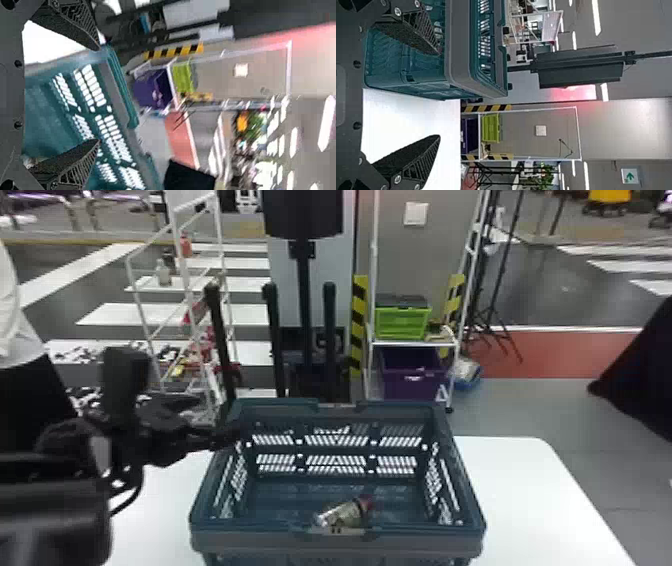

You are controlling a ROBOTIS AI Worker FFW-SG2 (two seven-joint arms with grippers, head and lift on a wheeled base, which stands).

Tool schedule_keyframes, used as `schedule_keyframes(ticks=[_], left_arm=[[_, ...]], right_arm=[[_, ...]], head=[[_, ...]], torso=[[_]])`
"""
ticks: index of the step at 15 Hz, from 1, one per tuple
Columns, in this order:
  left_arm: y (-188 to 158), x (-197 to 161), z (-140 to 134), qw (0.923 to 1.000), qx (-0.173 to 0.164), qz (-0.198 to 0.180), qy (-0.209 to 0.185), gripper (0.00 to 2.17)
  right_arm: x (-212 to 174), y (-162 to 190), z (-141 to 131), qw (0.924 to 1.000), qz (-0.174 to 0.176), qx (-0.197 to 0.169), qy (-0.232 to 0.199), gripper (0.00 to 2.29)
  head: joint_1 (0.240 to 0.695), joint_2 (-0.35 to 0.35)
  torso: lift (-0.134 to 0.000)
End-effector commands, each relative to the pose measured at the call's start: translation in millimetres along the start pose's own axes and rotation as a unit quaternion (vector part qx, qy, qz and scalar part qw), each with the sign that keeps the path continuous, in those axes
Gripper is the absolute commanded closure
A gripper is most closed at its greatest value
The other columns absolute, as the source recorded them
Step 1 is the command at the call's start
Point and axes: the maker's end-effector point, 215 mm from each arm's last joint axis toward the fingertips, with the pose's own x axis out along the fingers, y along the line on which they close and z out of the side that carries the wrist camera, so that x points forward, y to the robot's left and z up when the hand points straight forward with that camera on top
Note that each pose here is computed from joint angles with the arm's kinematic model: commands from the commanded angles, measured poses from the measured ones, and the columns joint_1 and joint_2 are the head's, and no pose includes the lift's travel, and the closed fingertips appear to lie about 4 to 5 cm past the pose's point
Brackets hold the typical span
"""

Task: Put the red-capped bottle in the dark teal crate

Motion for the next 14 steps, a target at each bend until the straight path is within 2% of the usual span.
schedule_keyframes(ticks=[1, 2, 5, 7, 8, 9, 10, 11, 13, 14], left_arm=[[9, -45, -7, 0.9987, -0.024, 0.039, -0.024, 0.08], [12, -62, -10, 0.9972, -0.031, 0.061, -0.03, 0.08], [22, -101, -41, 0.991, -0.044, 0.125, -0.016, 0.08], [18, -123, -62, 0.9877, -0.058, 0.145, -0.008, 0.08], [15, -134, -69, 0.9867, -0.053, 0.153, -0.013, 0.08], [11, -145, -63, 0.986, -0.031, 0.158, -0.044, 0.08], [9, -152, -73, 0.9848, -0.034, 0.163, -0.048, 0.08], [6, -160, -80, 0.9833, -0.024, 0.169, -0.063, 0.08], [-5, -176, -87, 0.9786, 0.005, 0.179, -0.101, 0.08], [-16, -186, -86, 0.9733, 0.021, 0.186, -0.132, 0.08]], right_arm=[[0, 2, 3, 1.0, 0.004, -0.002, -0.001, 0.15], [1, 3, 5, 1.0, 0.006, -0.002, -0.002, 0.15], [2, 5, 6, 0.9999, 0.01, -0.003, -0.003, 0.15], [3, 9, 7, 0.9999, 0.014, -0.002, -0.004, 0.15], [5, 12, 8, 0.9998, 0.018, -0.001, -0.005, 0.15], [6, 15, 10, 0.9997, 0.022, -0.001, -0.007, 0.15], [6, 15, 11, 0.9997, 0.022, -0.001, -0.008, 0.15], [7, 17, 12, 0.9996, 0.025, -0.001, -0.009, 0.15], [9, 20, 14, 0.9995, 0.029, -0.001, -0.009, 0.15], [10, 21, 13, 0.9995, 0.032, -0.001, -0.008, 0.15]], head=[[0.499, 0.0], [0.499, 0.0], [0.499, 0.0], [0.499, 0.0], [0.499, 0.0], [0.499, 0.0], [0.499, 0.0], [0.499, 0.0], [0.499, 0.0], [0.499, 0.0]], torso=[[0.0], [0.0], [0.0], [0.0], [0.0], [0.0], [0.0], [0.0], [0.0], [0.0]])
